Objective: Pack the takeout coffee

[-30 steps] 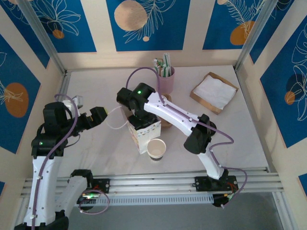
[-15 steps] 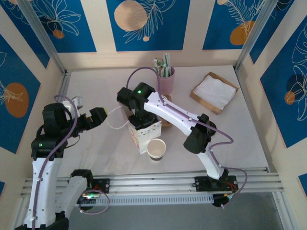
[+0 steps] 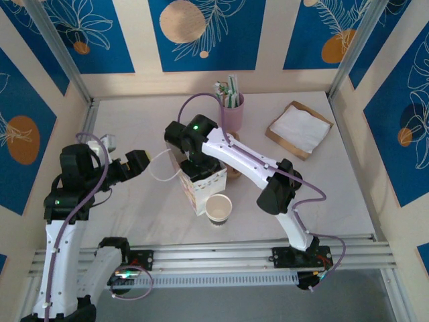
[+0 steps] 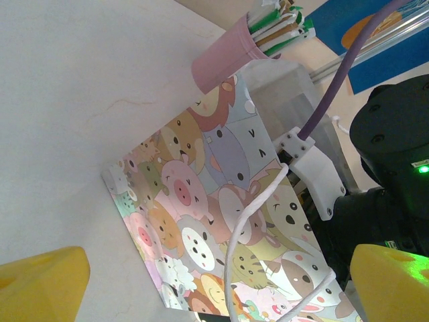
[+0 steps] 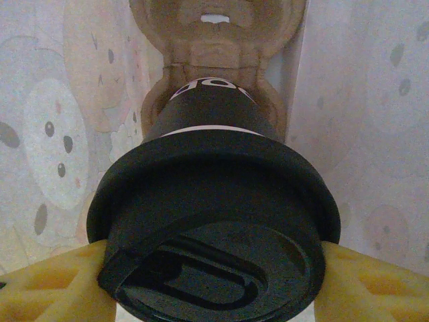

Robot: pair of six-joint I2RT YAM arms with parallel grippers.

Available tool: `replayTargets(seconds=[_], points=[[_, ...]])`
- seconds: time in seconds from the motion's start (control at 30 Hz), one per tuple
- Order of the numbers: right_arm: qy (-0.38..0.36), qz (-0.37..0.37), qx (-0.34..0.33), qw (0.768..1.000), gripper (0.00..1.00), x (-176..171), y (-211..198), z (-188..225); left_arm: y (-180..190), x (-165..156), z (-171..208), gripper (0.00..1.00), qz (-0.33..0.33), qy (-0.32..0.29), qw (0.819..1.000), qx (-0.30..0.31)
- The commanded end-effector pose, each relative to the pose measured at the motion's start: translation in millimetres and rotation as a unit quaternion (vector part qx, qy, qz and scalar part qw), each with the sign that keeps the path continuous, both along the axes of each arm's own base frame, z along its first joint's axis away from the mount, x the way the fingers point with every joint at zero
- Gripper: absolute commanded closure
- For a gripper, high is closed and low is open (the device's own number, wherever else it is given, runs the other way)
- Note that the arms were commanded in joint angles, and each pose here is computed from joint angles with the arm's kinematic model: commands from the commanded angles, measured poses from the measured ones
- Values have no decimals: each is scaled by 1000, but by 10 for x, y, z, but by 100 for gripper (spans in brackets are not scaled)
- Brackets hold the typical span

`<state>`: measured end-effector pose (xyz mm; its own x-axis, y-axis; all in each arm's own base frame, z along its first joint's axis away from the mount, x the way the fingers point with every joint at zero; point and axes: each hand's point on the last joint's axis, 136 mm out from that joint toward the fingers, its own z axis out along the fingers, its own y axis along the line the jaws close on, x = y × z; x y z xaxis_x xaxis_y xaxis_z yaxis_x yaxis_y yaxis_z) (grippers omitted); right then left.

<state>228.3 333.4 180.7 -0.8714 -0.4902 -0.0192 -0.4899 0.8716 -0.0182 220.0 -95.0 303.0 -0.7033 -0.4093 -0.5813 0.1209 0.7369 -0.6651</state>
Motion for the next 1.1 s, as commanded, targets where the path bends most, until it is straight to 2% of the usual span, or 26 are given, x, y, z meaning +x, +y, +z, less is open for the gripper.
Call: replayTargets(seconds=[0.0, 1.07], points=[[46, 4, -66, 997, 40, -186, -305, -7, -48, -17, 25, 0, -13, -9, 1000, -6], [66, 3, -63, 996, 40, -217, -349, -24, -176, 20, 49, 0, -49, -19, 998, -33]])
